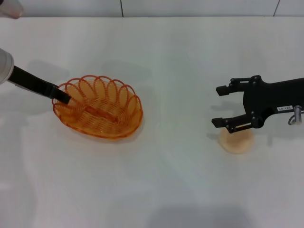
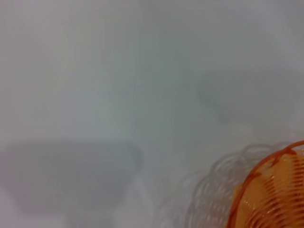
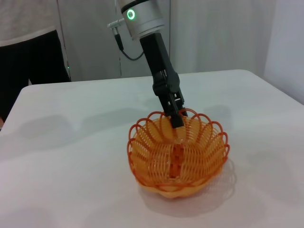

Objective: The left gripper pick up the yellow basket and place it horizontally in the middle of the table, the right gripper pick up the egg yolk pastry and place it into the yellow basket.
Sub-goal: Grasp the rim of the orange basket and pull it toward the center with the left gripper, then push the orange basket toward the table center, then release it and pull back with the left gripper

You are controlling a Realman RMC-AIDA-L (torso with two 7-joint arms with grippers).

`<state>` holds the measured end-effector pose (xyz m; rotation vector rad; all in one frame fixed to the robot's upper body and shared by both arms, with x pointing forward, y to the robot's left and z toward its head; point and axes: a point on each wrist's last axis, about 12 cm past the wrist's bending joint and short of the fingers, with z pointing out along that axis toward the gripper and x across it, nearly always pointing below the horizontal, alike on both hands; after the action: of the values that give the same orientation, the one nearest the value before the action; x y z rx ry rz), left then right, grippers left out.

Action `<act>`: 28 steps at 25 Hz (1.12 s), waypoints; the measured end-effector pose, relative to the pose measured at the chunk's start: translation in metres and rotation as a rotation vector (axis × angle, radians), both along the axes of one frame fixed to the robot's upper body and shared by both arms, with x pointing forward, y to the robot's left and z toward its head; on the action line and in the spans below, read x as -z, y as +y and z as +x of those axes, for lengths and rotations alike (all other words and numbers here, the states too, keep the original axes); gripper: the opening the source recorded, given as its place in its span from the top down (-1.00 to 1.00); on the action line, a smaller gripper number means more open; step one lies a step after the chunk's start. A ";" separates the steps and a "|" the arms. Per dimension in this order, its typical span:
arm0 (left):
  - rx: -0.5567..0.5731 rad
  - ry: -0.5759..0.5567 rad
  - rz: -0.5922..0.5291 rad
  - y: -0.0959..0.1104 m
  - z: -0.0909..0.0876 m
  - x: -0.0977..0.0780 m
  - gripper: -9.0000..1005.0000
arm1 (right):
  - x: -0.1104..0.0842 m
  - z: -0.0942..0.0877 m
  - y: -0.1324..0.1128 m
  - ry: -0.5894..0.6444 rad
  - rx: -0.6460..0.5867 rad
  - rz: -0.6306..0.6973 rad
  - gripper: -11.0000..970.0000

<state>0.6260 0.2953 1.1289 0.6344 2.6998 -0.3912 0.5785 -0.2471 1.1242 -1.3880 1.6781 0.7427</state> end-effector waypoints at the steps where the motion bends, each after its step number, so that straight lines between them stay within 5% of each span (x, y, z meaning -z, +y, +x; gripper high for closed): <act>1: 0.002 -0.002 0.003 0.000 0.000 0.000 -0.24 | 0.000 0.000 0.000 -0.001 0.002 0.000 -0.74; 16: 0.001 -0.020 -0.023 -0.002 0.000 0.001 0.75 | 0.001 0.000 -0.002 -0.004 0.015 -0.001 -0.74; 28: 0.002 0.046 -0.224 -0.029 -0.008 -0.020 0.83 | -0.001 -0.002 -0.008 -0.011 0.029 0.000 -0.74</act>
<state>0.6180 0.2667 1.1490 0.5693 2.6459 -0.7045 0.5769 -0.2554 1.1248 -1.3626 1.6869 0.7175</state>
